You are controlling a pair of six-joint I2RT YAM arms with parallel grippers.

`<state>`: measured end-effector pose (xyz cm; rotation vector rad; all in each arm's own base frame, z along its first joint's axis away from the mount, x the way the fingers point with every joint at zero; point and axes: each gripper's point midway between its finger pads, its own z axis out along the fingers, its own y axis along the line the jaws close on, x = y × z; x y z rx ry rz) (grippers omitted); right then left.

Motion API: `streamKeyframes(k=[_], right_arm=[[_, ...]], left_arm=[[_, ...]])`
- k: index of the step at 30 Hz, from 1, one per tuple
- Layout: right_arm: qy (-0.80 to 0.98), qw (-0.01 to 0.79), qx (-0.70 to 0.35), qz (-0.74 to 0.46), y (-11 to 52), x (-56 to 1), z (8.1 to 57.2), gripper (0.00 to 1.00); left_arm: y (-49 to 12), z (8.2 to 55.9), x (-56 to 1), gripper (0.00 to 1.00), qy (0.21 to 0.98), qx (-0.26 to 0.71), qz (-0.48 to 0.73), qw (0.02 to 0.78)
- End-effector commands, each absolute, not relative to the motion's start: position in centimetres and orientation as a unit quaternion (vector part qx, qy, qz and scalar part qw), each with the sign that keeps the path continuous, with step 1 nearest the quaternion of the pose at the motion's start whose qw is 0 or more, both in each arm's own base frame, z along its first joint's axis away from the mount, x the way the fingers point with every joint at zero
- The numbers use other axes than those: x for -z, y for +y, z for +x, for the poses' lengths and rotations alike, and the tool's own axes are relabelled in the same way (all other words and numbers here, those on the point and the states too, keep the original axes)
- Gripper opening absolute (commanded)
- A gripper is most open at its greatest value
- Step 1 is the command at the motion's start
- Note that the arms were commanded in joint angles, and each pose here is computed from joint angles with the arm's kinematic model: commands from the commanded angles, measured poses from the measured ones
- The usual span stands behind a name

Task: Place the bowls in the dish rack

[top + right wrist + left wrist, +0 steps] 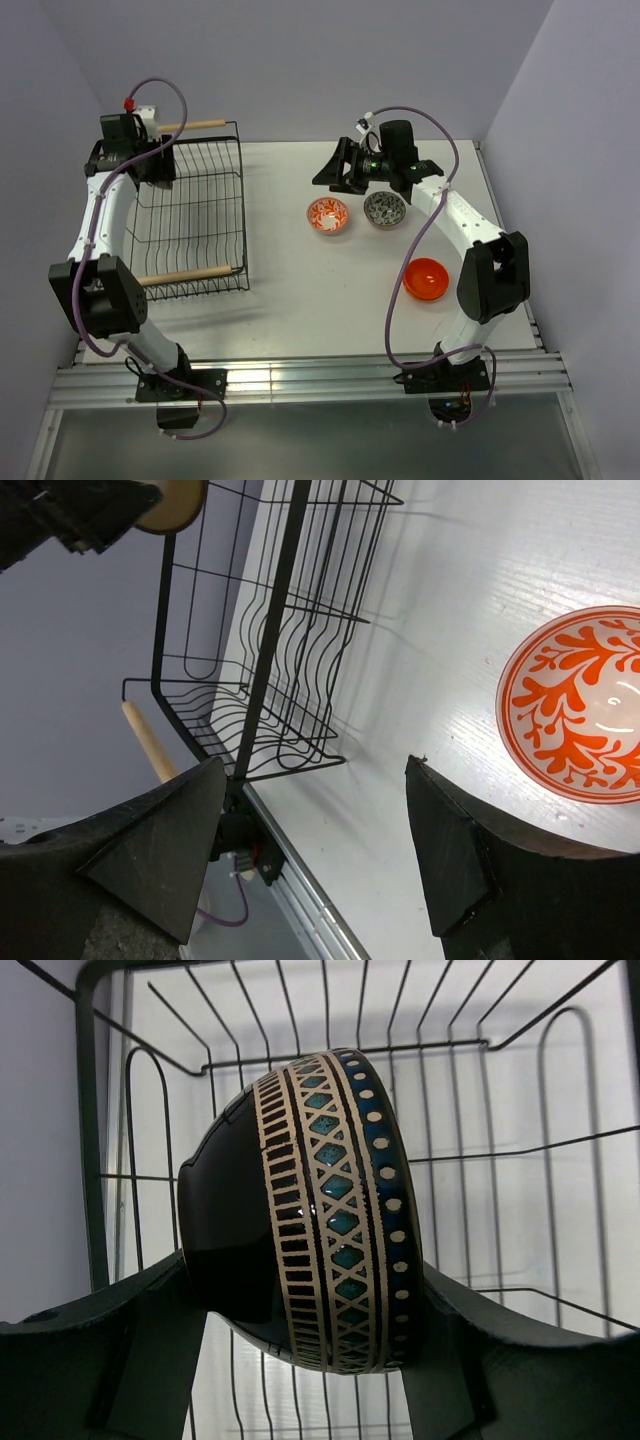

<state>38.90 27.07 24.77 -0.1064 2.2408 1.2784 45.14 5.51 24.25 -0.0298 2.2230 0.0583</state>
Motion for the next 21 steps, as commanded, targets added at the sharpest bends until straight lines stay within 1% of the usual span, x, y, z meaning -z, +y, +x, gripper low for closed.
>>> streamKeyframes(k=[1,10,21], right_arm=[[0.826,0.299,-0.475,-0.051,26.5,-26.1,39.0,0.79],[0.832,0.29,-0.471,-0.047,26.3,-25.0,39.1,0.79],[0.835,0.284,-0.47,-0.047,26.2,-24.3,39.3,0.79]], left_arm=[[7.0,46.9,-24.1,0.0,0.887,-0.06,-0.002,0.457],[9.6,48.1,-20.3,0.0,0.903,-0.129,-0.009,0.409],[11.2,49.5,-17.6,0.0,0.901,-0.23,0.012,0.368]])
